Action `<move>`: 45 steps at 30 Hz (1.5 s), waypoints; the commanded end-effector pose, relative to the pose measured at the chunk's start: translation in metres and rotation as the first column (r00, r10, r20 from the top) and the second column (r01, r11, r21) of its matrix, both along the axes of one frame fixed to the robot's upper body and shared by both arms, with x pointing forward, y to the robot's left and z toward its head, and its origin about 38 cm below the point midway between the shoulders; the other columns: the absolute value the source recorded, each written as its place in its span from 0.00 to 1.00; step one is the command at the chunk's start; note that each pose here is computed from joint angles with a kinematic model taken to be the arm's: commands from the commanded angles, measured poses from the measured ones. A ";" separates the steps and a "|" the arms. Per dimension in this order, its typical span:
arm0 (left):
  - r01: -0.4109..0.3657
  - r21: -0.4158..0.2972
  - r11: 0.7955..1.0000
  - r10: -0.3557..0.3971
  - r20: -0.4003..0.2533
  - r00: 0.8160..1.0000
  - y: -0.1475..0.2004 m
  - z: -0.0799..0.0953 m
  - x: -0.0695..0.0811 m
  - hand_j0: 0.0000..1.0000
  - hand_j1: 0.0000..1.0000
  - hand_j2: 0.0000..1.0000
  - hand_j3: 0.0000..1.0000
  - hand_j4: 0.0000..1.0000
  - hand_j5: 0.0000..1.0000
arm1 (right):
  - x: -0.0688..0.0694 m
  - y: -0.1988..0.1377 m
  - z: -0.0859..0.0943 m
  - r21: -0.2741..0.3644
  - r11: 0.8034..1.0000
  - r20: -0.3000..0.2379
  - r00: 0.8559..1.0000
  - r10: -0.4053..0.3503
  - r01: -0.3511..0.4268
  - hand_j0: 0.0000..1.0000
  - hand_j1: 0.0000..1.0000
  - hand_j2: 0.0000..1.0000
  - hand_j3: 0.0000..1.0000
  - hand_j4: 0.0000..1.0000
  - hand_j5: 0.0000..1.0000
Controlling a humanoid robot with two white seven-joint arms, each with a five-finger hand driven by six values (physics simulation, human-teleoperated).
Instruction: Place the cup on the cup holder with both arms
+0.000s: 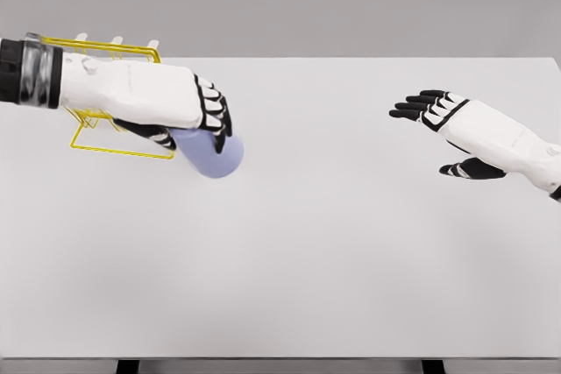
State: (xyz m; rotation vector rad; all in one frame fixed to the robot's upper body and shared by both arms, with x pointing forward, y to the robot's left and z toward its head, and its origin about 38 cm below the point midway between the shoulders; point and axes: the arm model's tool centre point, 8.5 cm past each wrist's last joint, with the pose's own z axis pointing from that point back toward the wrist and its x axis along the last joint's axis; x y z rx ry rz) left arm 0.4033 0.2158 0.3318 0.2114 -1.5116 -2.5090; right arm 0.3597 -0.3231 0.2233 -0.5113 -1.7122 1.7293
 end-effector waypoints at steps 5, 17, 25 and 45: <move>-0.026 -0.051 0.998 0.027 0.009 1.000 0.010 0.018 0.000 0.52 0.52 0.52 0.52 0.52 0.52 | 0.000 -0.001 0.000 0.005 1.000 -0.003 1.000 -0.001 0.001 1.00 1.00 1.00 1.00 1.00 1.00; -0.103 -0.073 0.992 0.105 0.025 0.994 0.042 0.036 -0.001 0.52 0.52 0.52 0.52 0.52 0.52 | -0.003 -0.005 -0.004 0.001 1.000 -0.014 1.000 -0.011 0.011 1.00 1.00 1.00 1.00 1.00 1.00; -0.139 -0.076 0.987 0.142 0.035 0.989 0.056 0.041 -0.001 0.52 0.52 0.52 0.52 0.52 0.52 | -0.005 -0.008 -0.004 -0.011 1.000 -0.019 1.000 -0.014 0.014 1.00 1.00 1.00 1.00 1.00 1.00; -0.283 -0.068 0.957 0.285 0.021 0.958 0.098 0.037 0.021 0.52 0.52 0.52 0.52 0.52 0.52 | -0.007 -0.016 -0.003 -0.013 0.999 -0.018 0.999 -0.036 0.036 1.00 1.00 1.00 1.00 1.00 1.00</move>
